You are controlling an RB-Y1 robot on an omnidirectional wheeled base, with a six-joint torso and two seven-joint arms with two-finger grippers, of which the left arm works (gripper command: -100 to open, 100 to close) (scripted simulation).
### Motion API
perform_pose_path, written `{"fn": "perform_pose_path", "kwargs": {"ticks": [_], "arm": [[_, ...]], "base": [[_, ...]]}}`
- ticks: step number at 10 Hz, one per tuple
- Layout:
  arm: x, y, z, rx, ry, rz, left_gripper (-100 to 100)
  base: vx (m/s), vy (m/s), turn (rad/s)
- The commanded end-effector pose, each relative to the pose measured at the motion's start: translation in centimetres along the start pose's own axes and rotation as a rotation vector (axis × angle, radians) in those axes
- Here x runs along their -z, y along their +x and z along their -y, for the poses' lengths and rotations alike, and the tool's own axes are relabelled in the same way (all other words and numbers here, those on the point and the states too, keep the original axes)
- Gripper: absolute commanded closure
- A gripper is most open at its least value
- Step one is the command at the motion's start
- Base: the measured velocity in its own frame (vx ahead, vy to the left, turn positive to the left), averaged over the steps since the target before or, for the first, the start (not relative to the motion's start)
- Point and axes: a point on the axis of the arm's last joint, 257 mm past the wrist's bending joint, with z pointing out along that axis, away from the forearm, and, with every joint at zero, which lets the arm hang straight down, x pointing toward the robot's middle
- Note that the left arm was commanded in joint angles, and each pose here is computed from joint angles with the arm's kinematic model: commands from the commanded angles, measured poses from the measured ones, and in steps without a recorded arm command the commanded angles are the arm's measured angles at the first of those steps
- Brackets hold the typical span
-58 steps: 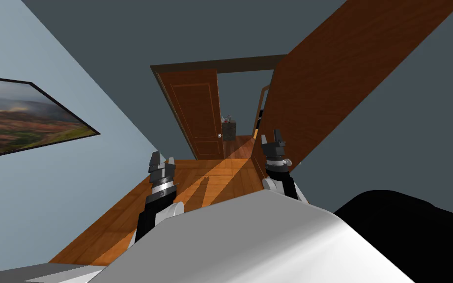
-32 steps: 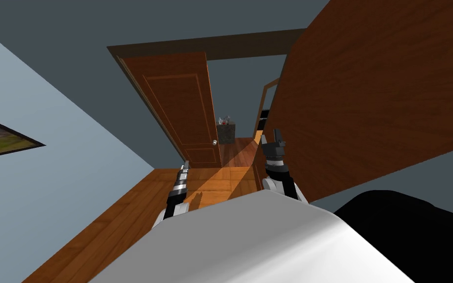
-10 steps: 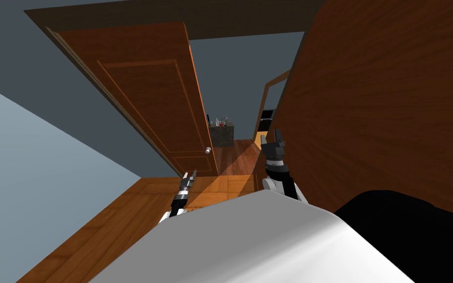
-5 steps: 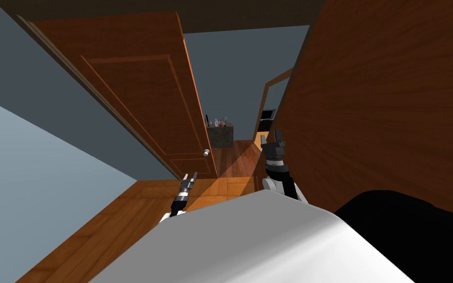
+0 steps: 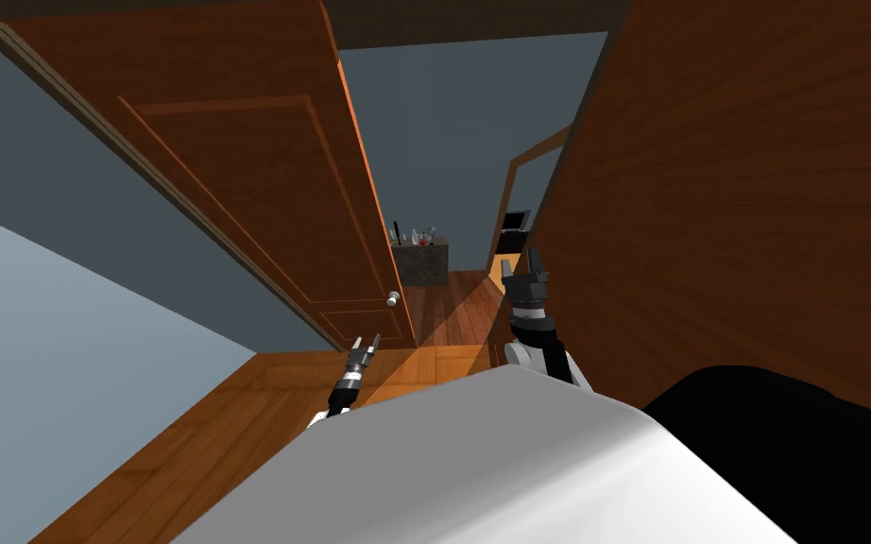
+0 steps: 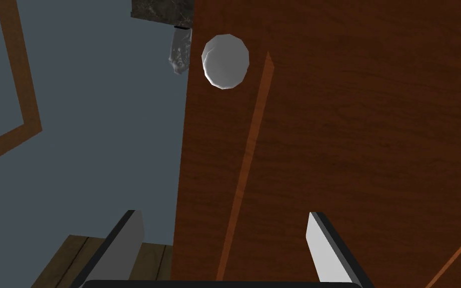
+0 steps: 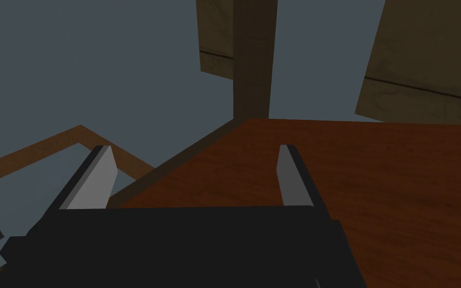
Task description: Pull the door open
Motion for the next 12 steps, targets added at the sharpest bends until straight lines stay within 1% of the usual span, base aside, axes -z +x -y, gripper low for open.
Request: {"fn": "perform_pose_path", "kwargs": {"ticks": [1,8,9,12], "arm": [[0.15,0.7,-0.2,-0.033,0.005,-0.015,-100],[1.18,3.2,-1.0,-0.144,0.023,-0.076,-100],[1.09,3.0,-1.0,-0.134,0.021,-0.071,-100],[0.95,3.1,-1.0,-0.137,0.018,-0.07,-100]], "base": [[0.157,-0.043,0.011],[0.129,-0.037,-0.001],[0.058,-0.017,0.007],[0.002,0.15,-0.065]]}}
